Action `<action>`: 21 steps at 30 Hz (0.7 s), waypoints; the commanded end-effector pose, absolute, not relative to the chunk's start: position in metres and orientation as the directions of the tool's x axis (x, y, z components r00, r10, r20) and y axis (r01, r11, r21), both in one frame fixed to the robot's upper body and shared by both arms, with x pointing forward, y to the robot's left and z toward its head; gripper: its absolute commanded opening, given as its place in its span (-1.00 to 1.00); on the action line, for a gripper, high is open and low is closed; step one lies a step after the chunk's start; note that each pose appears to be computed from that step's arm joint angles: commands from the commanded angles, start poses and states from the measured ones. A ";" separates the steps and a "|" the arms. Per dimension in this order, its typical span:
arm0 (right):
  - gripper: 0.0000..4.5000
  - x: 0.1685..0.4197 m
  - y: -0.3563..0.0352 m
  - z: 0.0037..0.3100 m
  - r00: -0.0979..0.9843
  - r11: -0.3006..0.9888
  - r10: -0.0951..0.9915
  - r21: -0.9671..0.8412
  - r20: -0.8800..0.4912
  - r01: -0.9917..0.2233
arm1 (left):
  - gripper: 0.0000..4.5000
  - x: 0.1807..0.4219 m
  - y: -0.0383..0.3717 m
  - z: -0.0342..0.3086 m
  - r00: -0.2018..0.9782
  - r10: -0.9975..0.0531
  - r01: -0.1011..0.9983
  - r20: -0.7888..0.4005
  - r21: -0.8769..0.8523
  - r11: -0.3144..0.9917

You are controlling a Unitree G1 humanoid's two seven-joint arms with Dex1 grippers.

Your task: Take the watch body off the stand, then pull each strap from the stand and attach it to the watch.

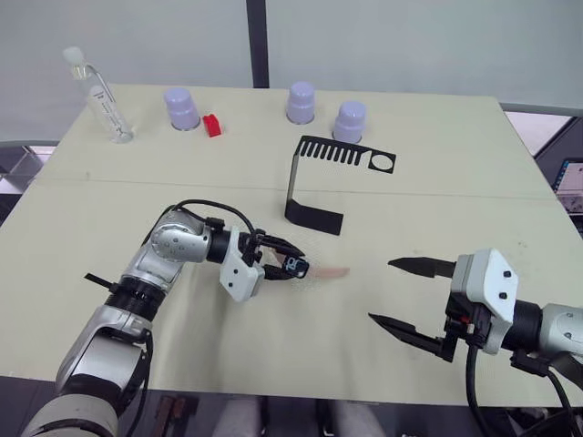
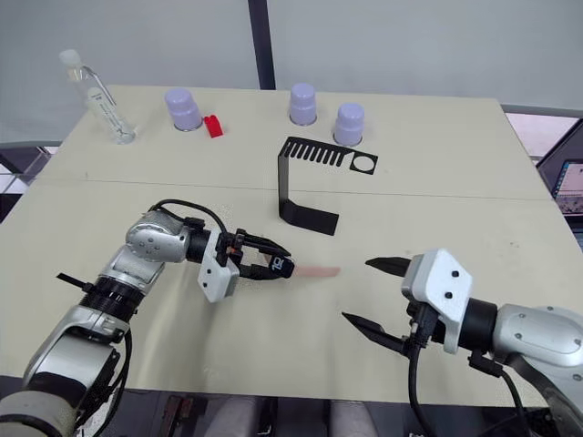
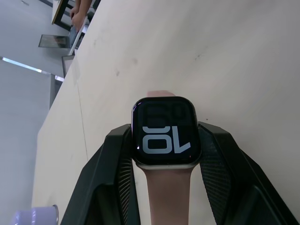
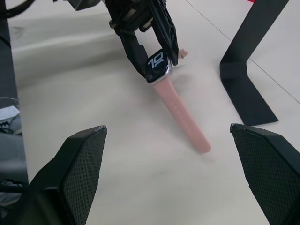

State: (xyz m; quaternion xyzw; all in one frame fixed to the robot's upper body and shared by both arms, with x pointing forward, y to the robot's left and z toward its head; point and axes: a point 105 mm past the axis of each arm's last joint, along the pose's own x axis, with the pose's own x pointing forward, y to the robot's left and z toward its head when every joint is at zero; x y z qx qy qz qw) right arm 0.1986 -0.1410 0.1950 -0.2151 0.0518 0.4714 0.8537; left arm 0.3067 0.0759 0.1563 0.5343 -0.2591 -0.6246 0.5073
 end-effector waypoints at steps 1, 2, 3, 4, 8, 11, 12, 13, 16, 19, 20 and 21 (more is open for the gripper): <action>0.98 0.195 -0.133 0.203 0.547 0.436 0.794 -0.378 -0.264 -0.817 | -0.29 0.309 0.075 0.169 0.100 -0.928 0.339 -0.358 0.890 -0.306; 0.98 0.195 -0.132 0.203 0.547 0.437 0.795 -0.379 -0.263 -0.816 | -0.29 0.310 0.075 0.170 0.099 -0.929 0.359 -0.356 0.884 -0.300; 0.98 0.196 -0.132 0.203 0.547 0.436 0.795 -0.380 -0.261 -0.815 | -0.29 0.311 0.074 0.171 0.099 -0.932 0.395 -0.350 0.873 -0.286; 0.98 0.196 -0.132 0.204 0.548 0.437 0.795 -0.380 -0.260 -0.815 | -0.29 0.313 0.074 0.172 0.099 -0.934 0.482 -0.343 0.838 -0.256; 0.98 0.197 -0.131 0.203 0.552 0.444 0.795 -0.378 -0.253 -0.813 | -0.29 0.307 0.071 0.168 0.018 -0.929 0.857 -0.370 0.484 -0.177; 0.98 0.198 -0.130 0.202 0.553 0.448 0.794 -0.374 -0.251 -0.812 | -0.29 0.298 0.072 0.153 -0.035 -0.889 0.925 -0.457 0.321 -0.202; 0.98 0.198 -0.129 0.201 0.553 0.448 0.794 -0.374 -0.251 -0.812 | -0.29 0.298 0.071 0.147 -0.033 -0.875 0.925 -0.483 0.317 -0.210; 0.98 0.198 -0.128 0.201 0.553 0.448 0.795 -0.373 -0.250 -0.813 | -0.29 0.301 0.072 0.138 -0.009 -0.853 0.926 -0.522 0.318 -0.205; 0.98 0.199 -0.127 0.200 0.553 0.448 0.796 -0.372 -0.249 -0.813 | -0.29 0.307 0.075 0.116 0.032 -0.800 0.930 -0.599 0.312 -0.196; 1.00 0.198 -0.128 0.200 0.556 0.451 0.791 -0.370 -0.256 -0.812 | 0.17 0.305 0.071 0.123 0.013 -0.837 0.950 -0.547 0.268 -0.161; 1.00 0.197 -0.129 0.199 0.556 0.451 0.787 -0.368 -0.267 -0.814 | 0.33 0.304 0.074 0.131 0.000 -0.852 0.960 -0.524 0.238 -0.146; 1.00 0.197 -0.131 0.198 0.557 0.450 0.784 -0.366 -0.274 -0.814 | 0.56 0.303 0.077 0.136 -0.010 -0.860 0.966 -0.511 0.216 -0.139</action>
